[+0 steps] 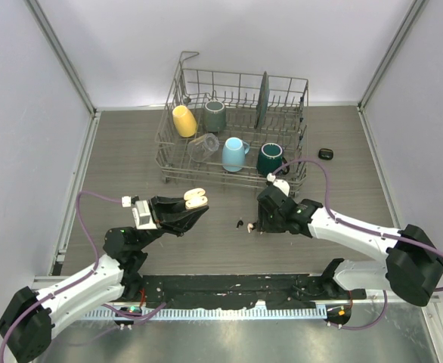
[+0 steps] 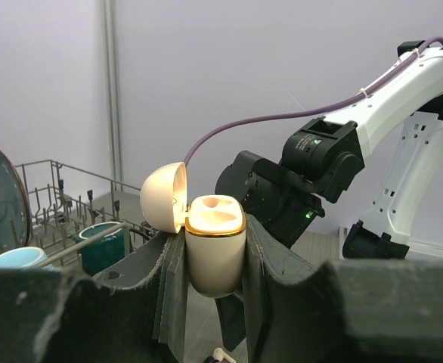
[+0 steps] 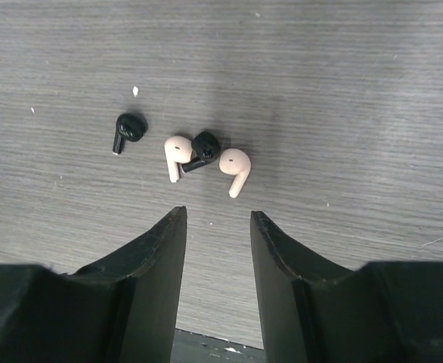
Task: Insert the wireless bluetooth earbuds into the charging case
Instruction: Pick up the earbud from the center of the board.
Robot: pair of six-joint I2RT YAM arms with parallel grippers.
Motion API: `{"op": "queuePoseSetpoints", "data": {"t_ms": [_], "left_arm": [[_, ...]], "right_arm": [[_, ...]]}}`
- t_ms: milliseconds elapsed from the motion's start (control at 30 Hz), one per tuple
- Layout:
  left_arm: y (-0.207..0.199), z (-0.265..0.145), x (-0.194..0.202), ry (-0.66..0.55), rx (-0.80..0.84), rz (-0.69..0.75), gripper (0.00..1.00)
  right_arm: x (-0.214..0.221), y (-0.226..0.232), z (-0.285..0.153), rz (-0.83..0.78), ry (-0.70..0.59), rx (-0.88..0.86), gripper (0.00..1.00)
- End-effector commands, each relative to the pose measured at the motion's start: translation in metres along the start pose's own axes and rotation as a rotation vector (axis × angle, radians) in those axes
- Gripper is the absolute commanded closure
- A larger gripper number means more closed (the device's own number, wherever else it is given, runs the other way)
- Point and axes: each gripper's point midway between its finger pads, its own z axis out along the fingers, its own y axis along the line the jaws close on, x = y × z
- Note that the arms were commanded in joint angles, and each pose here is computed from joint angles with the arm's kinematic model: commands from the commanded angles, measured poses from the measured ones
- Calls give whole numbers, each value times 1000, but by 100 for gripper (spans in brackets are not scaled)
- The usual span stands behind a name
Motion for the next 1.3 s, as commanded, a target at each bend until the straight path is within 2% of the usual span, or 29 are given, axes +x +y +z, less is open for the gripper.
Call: {"op": "queuePoseSetpoints", "data": {"t_ms": [0,200,367,467,633,1267], "left_arm": [[-1,0,-9,-33,-1,22,100],[0,-1,-8,-32,-8,22,100],[0,0,-10,-34,-7,23,100],[0,0,-9,-33,-9,24,100],[1,0,-9,-32,-9,27,100],[5,-1,-3,-22,-27,31,100]], "right_arm": [[4,7,-5,-22,5,-64,53],[-14,12,-15,46,-104,-109,49],[-23,3,-14,72,-166,-68,48],[-19,-3,-9,57,-140,-19,54],[-8,-6,7,26,-75,27,60],[-10,1,21,21,-79,14,61]]}}
